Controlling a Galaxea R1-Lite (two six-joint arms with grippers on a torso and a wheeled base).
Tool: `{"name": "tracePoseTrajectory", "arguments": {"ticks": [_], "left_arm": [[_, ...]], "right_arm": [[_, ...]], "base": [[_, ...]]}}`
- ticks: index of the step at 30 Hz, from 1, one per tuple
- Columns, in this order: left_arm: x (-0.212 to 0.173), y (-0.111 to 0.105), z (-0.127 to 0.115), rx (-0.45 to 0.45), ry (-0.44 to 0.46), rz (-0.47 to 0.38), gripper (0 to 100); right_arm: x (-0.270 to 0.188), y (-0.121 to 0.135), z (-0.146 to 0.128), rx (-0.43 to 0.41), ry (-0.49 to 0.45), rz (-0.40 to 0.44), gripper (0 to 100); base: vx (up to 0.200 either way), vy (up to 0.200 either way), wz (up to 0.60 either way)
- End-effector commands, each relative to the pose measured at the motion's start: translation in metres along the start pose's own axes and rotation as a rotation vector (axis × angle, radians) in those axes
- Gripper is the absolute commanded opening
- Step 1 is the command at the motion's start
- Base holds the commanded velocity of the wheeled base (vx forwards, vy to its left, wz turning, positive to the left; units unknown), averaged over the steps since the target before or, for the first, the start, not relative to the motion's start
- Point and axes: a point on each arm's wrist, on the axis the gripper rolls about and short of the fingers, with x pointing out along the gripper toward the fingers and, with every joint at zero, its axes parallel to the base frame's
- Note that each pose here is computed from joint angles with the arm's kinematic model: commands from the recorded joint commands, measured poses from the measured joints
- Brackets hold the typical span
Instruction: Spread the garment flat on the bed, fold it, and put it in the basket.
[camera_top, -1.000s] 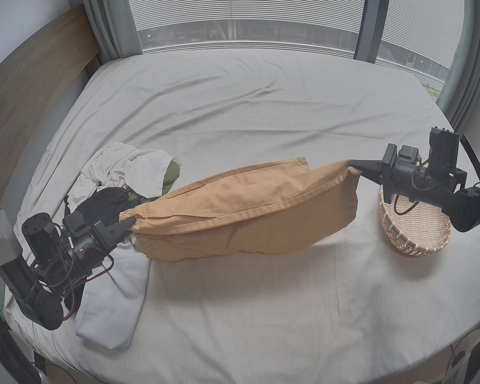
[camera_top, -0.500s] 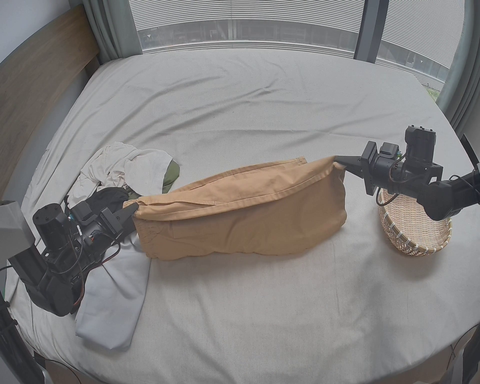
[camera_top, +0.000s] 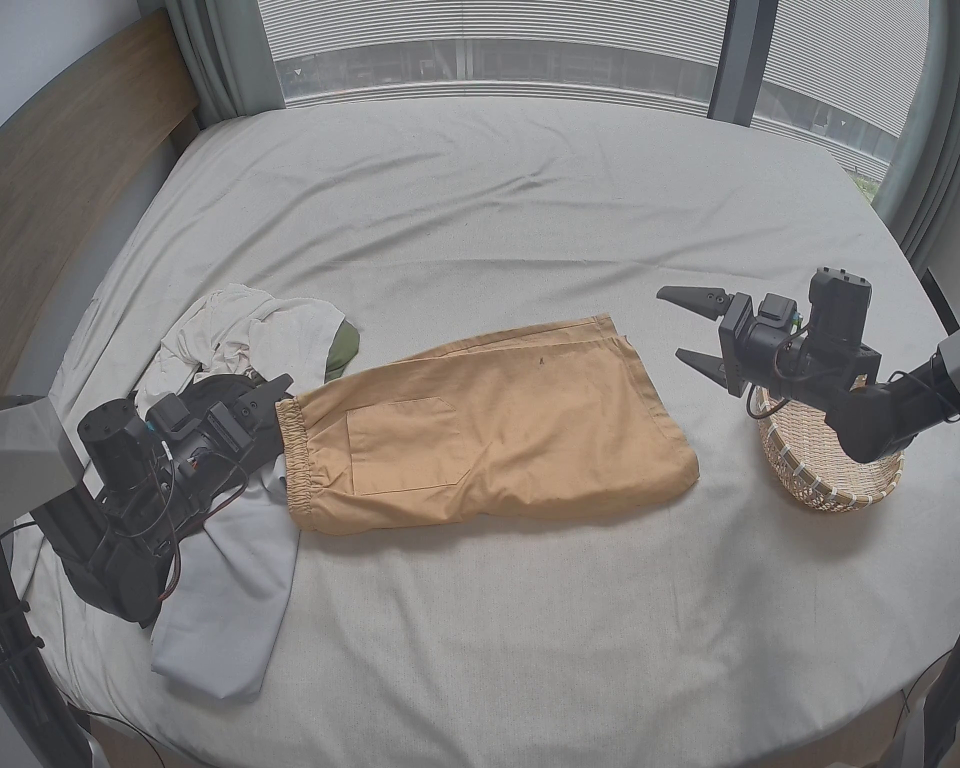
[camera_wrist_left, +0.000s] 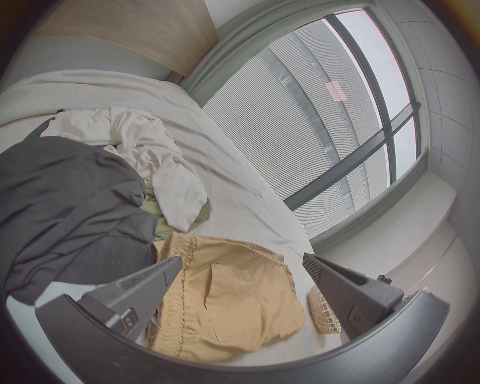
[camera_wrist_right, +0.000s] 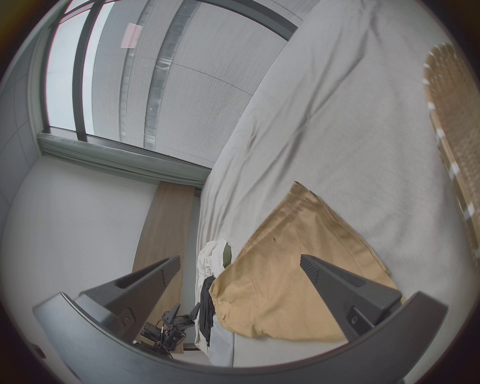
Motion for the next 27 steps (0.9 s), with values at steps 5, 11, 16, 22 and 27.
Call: {"name": "tracePoseTrajectory", "arguments": {"ticks": [5, 11, 16, 22, 27], "left_arm": [[-0.021, -0.028, -0.025, -0.004, 0.103, -0.041, 100], [-0.028, -0.032, -0.04, 0.068, 0.162, -0.048, 100], [-0.03, -0.033, -0.044, 0.081, 0.181, -0.049, 100], [-0.033, -0.033, -0.047, 0.081, 0.193, -0.043, 100], [-0.034, -0.033, -0.047, 0.1, 0.196, -0.042, 100]], "right_arm": [[-0.031, -0.011, -0.041, 0.042, 0.063, -0.052, 100], [-0.045, -0.03, -0.07, 0.077, 0.11, -0.102, 100], [-0.044, -0.04, -0.077, 0.098, 0.128, -0.138, 100], [-0.036, -0.057, -0.085, 0.115, 0.159, -0.175, 100], [-0.023, -0.078, -0.095, 0.1, 0.169, -0.239, 100]], "base": [[0.0, 0.0, 0.0], [0.0, 0.0, 0.0], [0.0, 0.0, 0.0], [0.0, 0.0, 0.0], [0.0, 0.0, 0.0]]}}
